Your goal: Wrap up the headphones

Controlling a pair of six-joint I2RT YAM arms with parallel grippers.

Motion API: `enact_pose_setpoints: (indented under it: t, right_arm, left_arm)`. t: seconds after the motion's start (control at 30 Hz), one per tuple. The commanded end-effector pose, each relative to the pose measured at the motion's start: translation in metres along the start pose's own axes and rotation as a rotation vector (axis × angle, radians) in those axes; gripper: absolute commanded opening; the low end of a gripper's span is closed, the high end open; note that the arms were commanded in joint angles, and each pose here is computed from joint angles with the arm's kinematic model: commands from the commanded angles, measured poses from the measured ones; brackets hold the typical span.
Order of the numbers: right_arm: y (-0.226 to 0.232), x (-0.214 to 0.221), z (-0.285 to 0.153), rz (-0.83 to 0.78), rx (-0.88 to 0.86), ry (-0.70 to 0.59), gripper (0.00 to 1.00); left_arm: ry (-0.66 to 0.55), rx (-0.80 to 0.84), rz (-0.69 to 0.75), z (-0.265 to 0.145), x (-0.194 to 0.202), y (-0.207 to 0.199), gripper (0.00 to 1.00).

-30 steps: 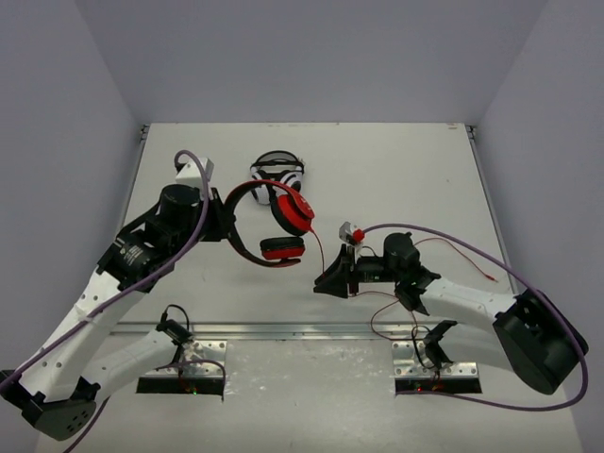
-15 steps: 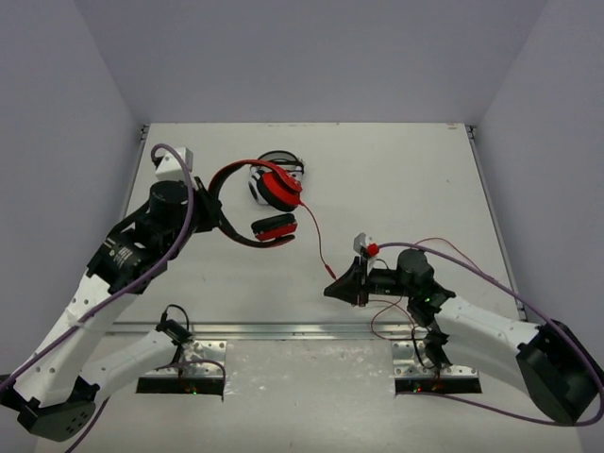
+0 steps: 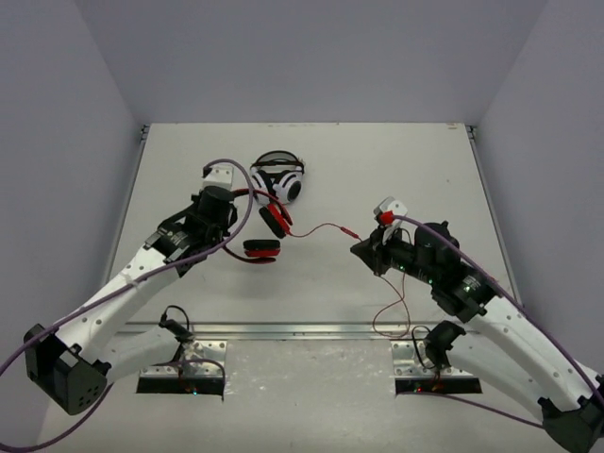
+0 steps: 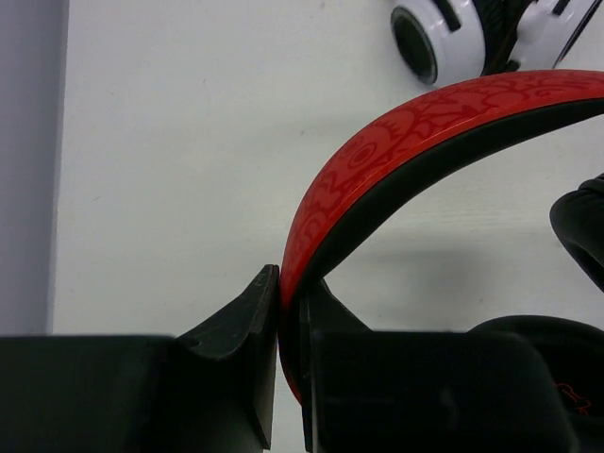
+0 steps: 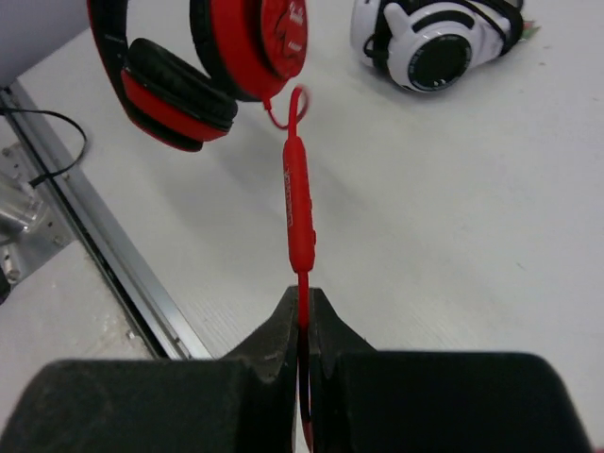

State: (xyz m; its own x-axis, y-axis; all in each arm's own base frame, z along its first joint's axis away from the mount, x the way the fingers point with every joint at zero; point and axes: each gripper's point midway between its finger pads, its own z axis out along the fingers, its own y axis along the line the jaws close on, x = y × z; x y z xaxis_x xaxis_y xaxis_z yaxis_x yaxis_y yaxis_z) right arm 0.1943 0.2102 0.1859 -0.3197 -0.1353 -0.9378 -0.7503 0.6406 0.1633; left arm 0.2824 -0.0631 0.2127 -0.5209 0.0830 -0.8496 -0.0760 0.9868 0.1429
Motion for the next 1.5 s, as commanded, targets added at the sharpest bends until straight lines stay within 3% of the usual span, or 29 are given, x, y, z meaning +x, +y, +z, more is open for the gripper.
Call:
enact_pose_setpoints:
  t: [0.0, 0.1, 0.23, 0.37, 0.47, 0.6, 0.9, 1.17, 1.37, 1.47]
  right_arm:
    - [-0.024, -0.008, -0.015, -0.046, 0.156, 0.121, 0.01]
    - [-0.027, -0.04, -0.022, -0.102, 0.186, 0.102, 0.01]
    - [-0.016, -0.084, -0.026, -0.208, 0.125, 0.072, 0.01]
    - [0.007, -0.093, -0.018, -0.258, -0.023, 0.085, 0.01]
    - [0.003, -0.086, -0.01, -0.273, -0.014, 0.109, 0.01]
    - [0.0, -0.075, 0.0, -0.27, -0.014, 0.112, 0.01]
    - [-0.004, -0.082, 0.013, -0.254, 0.009, 0.111, 0.01]
    - [-0.051, -0.064, 0.028, -0.245, 0.243, 0.173, 0.01]
    - [-0.048, -0.078, 0.037, -0.238, 0.227, 0.139, 0.01]
    - [-0.022, -0.082, 0.045, -0.232, 0.078, 0.093, 0.01]
  left_arm:
    - [-0.087, -0.036, 0.033, 0.011, -0.023, -0.001, 0.0]
    - [-0.075, 0.08, 0.076, 0.011, -0.017, -0.026, 0.0]
    - [-0.063, 0.392, 0.185, -0.007, 0.001, -0.097, 0.0]
    - [-0.001, 0.51, 0.3, -0.021, 0.028, -0.138, 0.0]
    - [-0.002, 0.579, 0.323, -0.033, 0.034, -0.153, 0.0]
    - [-0.035, 0.691, 0.319, -0.056, 0.035, -0.164, 0.0]
    - [0.029, 0.735, 0.38, -0.06, 0.053, -0.18, 0.0]
    - [-0.024, 0.823, 0.363, -0.084, 0.048, -0.183, 0.01]
    - [-0.065, 0.911, 0.343, -0.106, 0.041, -0.186, 0.0]
    - [-0.09, 0.941, 0.329, -0.114, 0.034, -0.185, 0.0]
